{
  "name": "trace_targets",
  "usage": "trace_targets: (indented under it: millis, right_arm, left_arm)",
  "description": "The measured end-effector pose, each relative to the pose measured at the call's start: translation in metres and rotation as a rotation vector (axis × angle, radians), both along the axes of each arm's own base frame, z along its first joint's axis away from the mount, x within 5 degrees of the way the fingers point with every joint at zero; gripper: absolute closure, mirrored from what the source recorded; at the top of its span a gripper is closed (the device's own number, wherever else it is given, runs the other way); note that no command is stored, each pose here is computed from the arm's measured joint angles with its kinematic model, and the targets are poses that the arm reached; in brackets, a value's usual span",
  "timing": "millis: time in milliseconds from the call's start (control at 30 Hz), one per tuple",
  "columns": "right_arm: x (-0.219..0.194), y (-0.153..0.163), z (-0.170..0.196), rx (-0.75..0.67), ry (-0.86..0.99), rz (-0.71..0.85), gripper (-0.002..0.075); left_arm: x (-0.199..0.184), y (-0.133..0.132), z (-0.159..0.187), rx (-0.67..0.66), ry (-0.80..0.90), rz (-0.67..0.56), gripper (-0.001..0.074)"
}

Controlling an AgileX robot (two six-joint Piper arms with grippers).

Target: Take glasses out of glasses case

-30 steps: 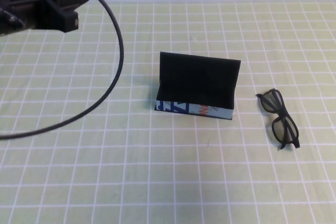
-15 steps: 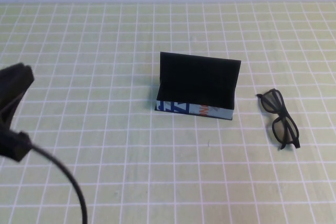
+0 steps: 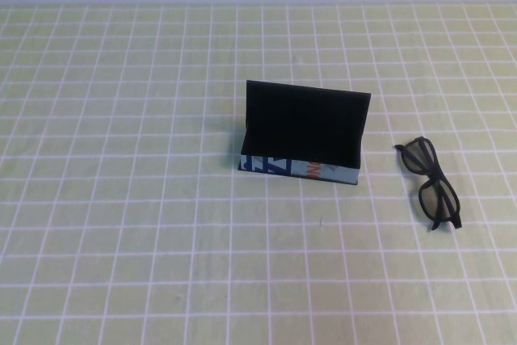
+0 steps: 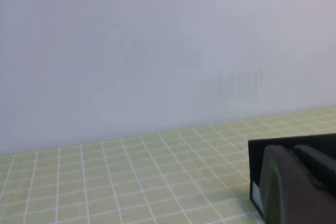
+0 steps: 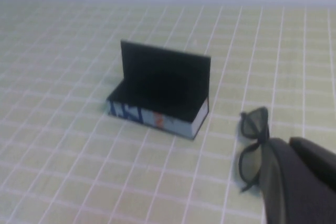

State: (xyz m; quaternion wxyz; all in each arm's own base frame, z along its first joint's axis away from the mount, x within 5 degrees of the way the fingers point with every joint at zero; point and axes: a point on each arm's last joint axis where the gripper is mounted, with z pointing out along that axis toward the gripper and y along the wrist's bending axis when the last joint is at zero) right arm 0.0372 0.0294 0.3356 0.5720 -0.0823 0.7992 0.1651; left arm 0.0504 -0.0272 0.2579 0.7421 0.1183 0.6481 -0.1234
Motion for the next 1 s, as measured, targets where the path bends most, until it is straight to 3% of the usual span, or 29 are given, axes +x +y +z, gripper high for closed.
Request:
trace_targets:
  millis: [267, 1000]
  right_arm:
    - [0.024, -0.009, -0.018, 0.081, -0.17, -0.134, 0.0742]
    - [0.031, -0.01, -0.048, 0.06, -0.1, -0.15, 0.0743]
  left_arm:
    - [0.004, 0.002, -0.054, 0.007, 0.109, 0.027, 0.0739]
    - [0.004, 0.002, -0.056, 0.002, 0.113, 0.028, 0.0739]
